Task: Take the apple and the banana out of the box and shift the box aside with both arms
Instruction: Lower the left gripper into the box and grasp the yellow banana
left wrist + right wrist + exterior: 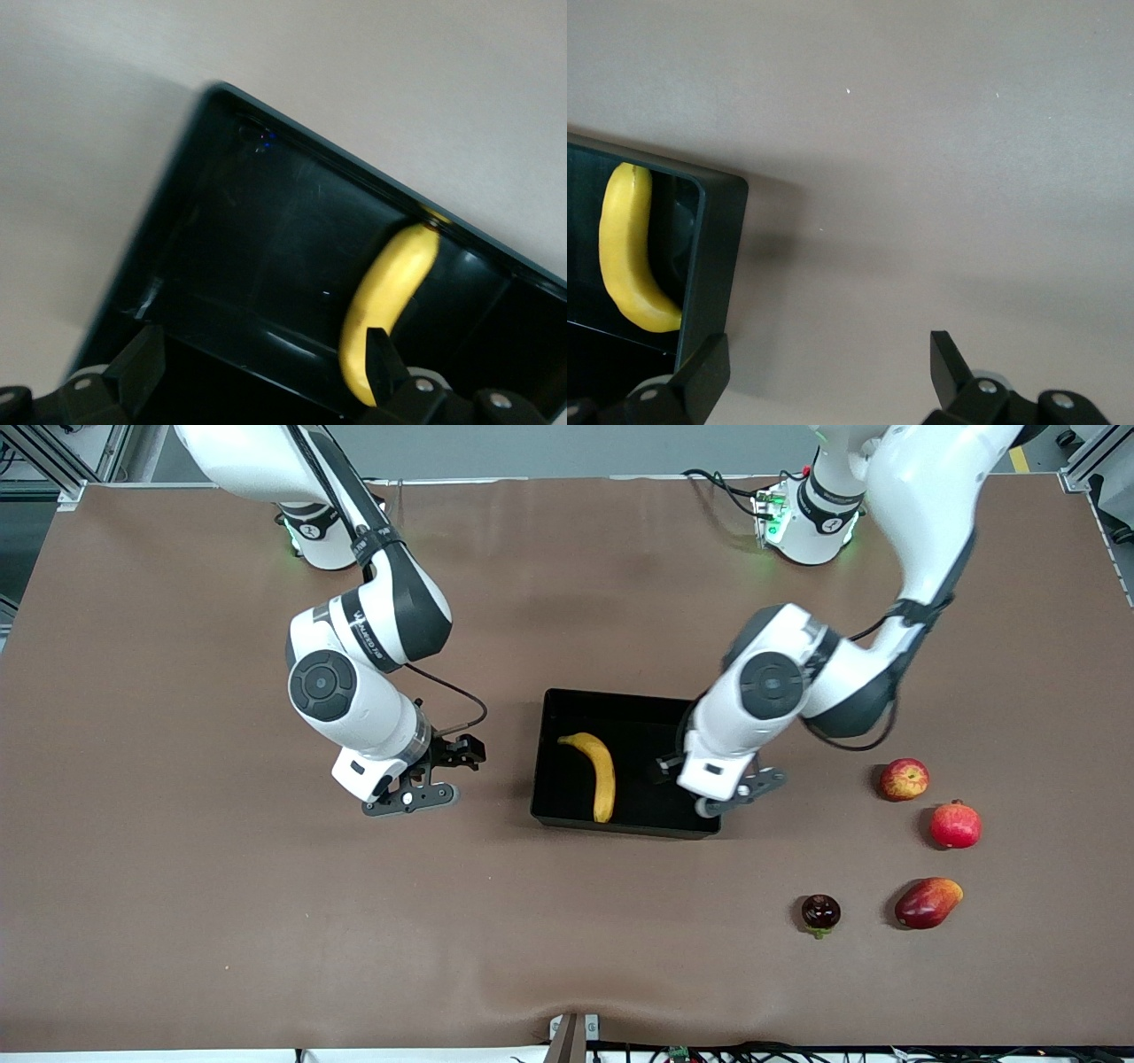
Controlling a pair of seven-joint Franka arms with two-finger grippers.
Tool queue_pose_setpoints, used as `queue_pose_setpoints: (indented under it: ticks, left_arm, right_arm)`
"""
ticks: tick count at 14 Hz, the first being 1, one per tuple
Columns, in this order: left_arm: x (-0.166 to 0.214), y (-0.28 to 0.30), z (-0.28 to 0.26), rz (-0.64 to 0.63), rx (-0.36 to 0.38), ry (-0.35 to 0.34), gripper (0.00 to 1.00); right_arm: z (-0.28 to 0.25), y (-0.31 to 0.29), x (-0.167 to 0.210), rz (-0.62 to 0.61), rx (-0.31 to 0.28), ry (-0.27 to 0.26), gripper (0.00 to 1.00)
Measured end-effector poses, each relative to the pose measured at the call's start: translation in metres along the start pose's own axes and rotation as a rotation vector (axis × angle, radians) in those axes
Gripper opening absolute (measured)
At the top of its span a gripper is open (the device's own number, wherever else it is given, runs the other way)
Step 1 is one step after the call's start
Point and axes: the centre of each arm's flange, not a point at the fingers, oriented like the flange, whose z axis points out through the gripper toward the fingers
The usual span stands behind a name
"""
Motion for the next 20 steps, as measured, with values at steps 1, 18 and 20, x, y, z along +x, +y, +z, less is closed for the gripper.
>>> queue_pose_setpoints:
  ticks: [1,18,20]
  left_arm:
    - [-0.009,0.013,0.011,0.042,0.010,0.026,1.00]
    - [-0.094,0.085,0.162,0.430,-0.049,0.078,0.58]
    - [-0.096,0.087,0.160,0.430,-0.052,0.082,0.39]
  right_arm:
    - [0.001,0.000,0.000,0.000,0.000,-0.001,1.00]
    - [0.018,-0.005,0.000,-0.008,-0.007,-0.014,1.00]
    - [0.018,-0.005,0.000,-0.007,-0.007,-0.013,1.00]
